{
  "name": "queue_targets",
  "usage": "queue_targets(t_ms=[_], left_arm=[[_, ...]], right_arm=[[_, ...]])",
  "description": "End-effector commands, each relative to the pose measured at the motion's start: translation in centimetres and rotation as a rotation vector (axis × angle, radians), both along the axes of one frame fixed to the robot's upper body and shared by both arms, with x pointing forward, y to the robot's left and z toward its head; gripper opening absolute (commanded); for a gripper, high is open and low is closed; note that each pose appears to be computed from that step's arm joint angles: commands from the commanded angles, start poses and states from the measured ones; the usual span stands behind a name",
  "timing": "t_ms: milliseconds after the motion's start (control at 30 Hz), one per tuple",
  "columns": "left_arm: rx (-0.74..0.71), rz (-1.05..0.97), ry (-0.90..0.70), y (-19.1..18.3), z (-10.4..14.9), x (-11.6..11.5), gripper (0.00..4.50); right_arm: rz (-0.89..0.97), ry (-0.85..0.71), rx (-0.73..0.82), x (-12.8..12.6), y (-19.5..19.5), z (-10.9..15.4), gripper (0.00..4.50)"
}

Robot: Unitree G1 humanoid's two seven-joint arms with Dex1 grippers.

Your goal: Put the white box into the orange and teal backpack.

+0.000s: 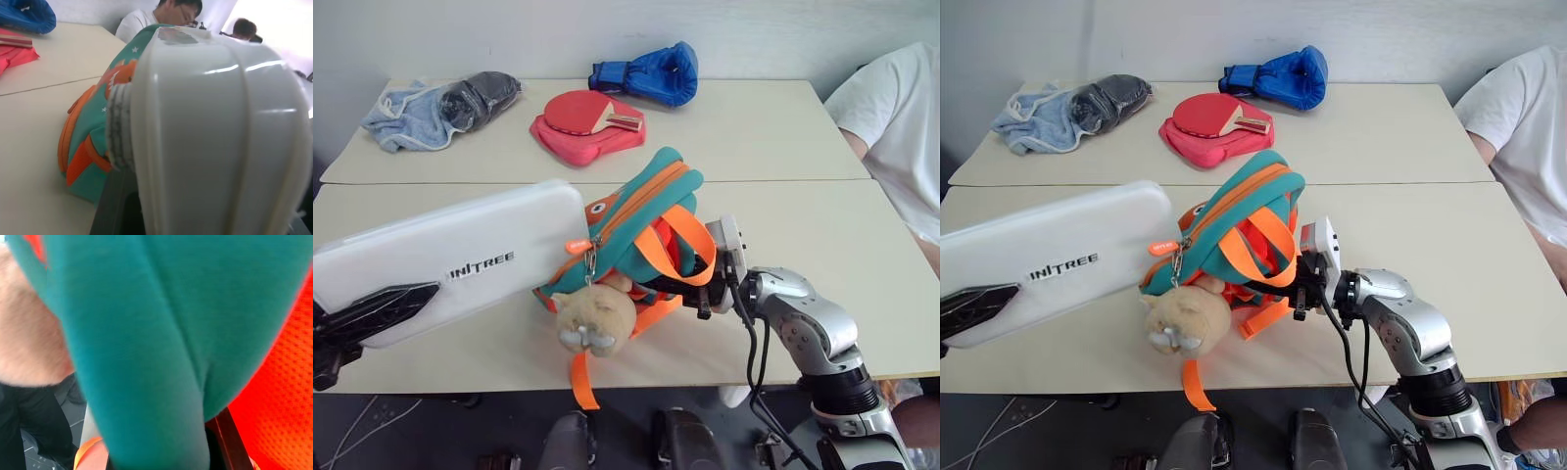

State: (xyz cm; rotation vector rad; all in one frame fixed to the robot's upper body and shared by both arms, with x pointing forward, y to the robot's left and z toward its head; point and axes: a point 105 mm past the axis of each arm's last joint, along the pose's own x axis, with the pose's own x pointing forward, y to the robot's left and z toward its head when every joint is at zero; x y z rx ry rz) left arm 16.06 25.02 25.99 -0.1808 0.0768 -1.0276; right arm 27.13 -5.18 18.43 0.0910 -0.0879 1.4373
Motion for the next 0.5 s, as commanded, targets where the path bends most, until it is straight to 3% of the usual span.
queue_targets(t_ms=[33,133,200,367,500], left_arm=[[0.002,-0.030,-0.055,0.3,1.4,-0.3,1.27],[-0.061,-0.045,-0.138,0.7,4.0,-0.2,1.27],[-0.061,-0.077,-0.124,0.4,4.4,-0.5,1.27],[0.032,-0.088,-0.014,0.4,2.3,-0.8,1.27],[0.141,-0.022,-0.050,1.1,0.4,0.7,1.27]], right_arm=[[0.003,-0.049,0.032,0.0,0.1,1.2,0.01],[-0.002,-0.050,0.033,0.2,0.3,1.2,0.01],[-0.006,-0.049,0.031,0.4,0.3,1.1,0.01],[0.000,-0.058,0.025,0.6,0.3,1.0,0.01],[0.003,-0.055,0.028,0.6,0.4,0.7,0.01]])
